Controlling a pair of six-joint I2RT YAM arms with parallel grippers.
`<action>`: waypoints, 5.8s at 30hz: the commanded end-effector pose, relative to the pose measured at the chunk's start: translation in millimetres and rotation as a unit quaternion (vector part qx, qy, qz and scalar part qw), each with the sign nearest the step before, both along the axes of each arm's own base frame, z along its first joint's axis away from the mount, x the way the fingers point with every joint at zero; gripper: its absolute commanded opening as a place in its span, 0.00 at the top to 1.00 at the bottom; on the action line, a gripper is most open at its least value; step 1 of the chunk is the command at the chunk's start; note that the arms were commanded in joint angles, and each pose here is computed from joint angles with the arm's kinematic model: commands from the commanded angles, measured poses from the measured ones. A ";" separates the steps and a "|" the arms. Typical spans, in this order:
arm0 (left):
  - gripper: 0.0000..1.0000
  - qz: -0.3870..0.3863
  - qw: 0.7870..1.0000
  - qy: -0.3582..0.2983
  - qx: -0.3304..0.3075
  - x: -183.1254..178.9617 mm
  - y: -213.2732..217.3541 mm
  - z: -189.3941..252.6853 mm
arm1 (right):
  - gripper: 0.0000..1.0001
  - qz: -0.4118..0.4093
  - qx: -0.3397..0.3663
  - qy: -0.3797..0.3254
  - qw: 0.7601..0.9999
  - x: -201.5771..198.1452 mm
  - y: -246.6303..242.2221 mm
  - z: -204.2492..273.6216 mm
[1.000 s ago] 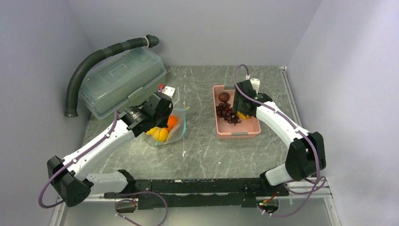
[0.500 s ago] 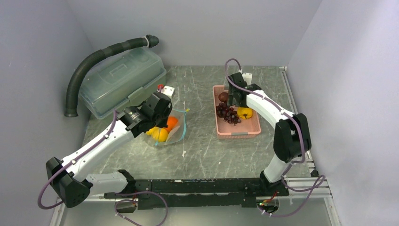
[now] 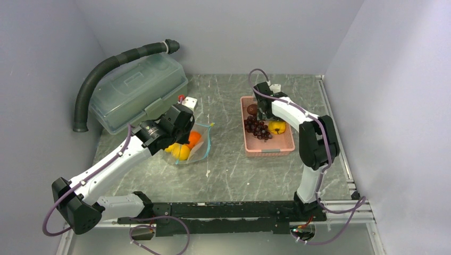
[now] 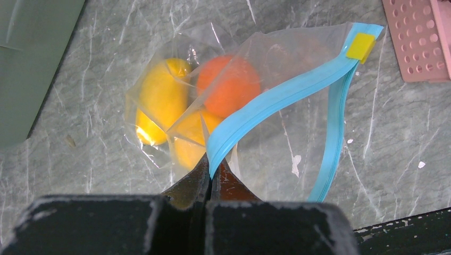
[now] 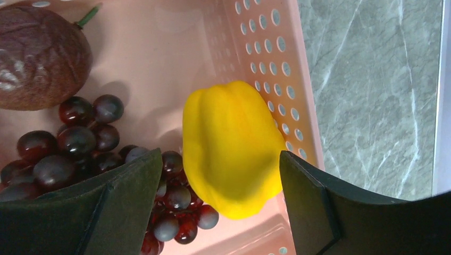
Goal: Place the food in the zip-top bag and seal the zipper
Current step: Pick up the fake vegetable from the bin, then place the fake vegetable in the zipper food storage bag, then adjust the zipper food storage bag at the center of the board.
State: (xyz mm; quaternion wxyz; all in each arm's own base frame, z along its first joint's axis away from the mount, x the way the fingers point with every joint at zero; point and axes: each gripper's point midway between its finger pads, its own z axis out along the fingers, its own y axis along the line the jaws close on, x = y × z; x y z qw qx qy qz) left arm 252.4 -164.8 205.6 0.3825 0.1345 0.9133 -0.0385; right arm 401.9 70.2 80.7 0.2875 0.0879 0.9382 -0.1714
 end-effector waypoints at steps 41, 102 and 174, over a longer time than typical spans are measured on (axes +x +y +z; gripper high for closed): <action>1.00 0.001 1.000 -0.018 -0.011 4.7 -0.9 8.2 | 0.51 0.105 0.179 -0.109 0.972 -17.7 61.6 108.9; 1.00 -0.004 0.999 -0.023 -0.025 1.8 -2.3 13.9 | 0.55 0.280 0.565 -0.032 0.775 -171.8 342.4 140.0; 1.00 -0.001 0.999 -0.024 -0.024 0.9 -0.5 14.8 | 0.41 0.185 0.490 -0.024 0.851 -192.0 299.3 60.8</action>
